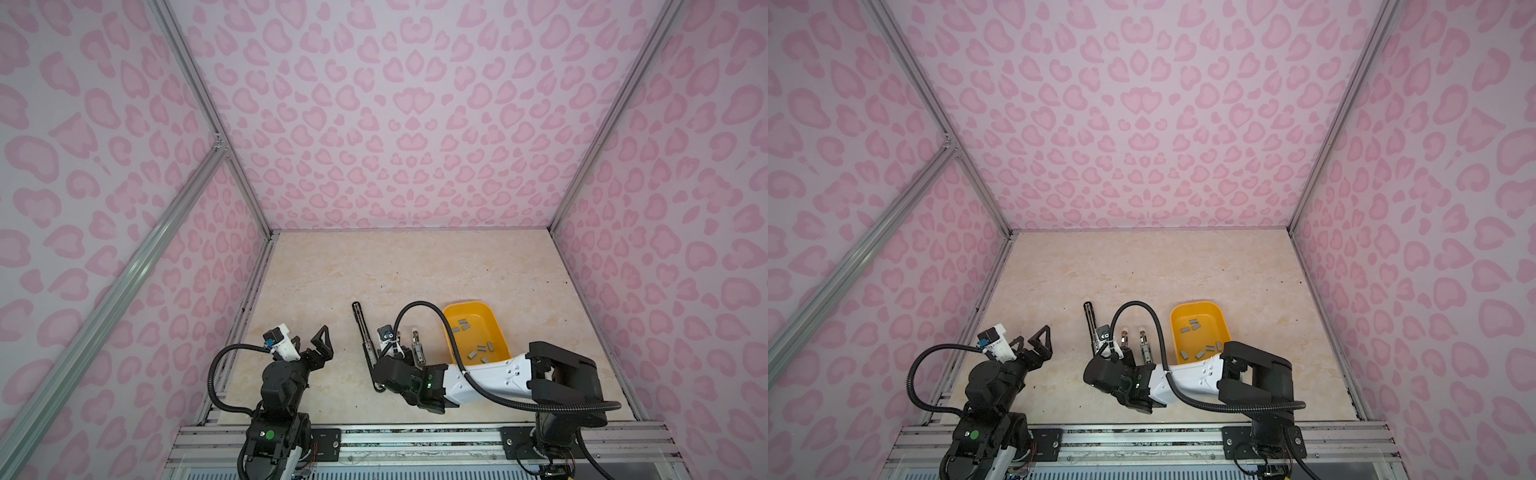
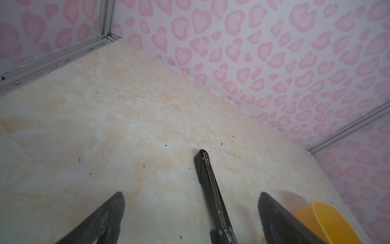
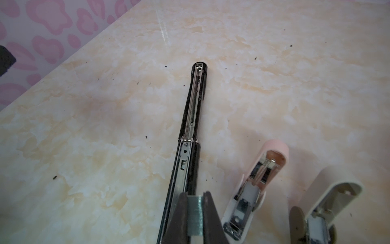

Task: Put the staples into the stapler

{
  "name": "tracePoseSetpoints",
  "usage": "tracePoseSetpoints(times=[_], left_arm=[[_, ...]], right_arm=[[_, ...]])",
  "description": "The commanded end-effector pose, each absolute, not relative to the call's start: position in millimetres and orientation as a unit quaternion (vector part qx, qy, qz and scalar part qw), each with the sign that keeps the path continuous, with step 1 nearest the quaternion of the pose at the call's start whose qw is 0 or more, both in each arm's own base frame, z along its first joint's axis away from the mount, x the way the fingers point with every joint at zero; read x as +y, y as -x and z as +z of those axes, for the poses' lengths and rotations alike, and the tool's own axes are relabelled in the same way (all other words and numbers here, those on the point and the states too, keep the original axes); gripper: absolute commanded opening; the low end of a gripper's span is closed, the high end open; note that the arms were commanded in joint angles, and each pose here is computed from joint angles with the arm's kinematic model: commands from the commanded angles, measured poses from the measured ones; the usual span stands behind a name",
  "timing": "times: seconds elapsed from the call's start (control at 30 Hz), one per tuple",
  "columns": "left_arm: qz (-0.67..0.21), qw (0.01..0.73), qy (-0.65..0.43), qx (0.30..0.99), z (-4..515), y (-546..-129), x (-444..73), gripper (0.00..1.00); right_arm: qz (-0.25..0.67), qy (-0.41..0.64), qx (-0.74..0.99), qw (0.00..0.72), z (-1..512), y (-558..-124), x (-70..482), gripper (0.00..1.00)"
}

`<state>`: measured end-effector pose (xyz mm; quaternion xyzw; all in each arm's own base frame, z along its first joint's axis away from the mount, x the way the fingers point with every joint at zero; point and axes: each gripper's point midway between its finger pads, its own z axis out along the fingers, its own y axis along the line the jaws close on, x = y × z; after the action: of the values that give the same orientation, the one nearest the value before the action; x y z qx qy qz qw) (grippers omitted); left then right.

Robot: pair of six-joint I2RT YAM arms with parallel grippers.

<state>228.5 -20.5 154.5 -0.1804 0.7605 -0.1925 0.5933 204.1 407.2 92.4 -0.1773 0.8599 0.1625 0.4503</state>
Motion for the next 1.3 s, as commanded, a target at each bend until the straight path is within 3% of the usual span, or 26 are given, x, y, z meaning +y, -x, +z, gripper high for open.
tracePoseSetpoints(times=[0.0, 1.27], left_arm=[[-0.206, 0.627, 0.176, 0.731, 175, -226, -20, 1.0], [-0.206, 0.624, 0.179, 0.732, 174, -225, -20, 1.0]], right_arm=[[0.172, 0.169, 0.86, 0.451, 88, -204, 408, 0.04], [0.151, 0.176, 0.869, 0.438, 66, -184, 422, 0.01]])
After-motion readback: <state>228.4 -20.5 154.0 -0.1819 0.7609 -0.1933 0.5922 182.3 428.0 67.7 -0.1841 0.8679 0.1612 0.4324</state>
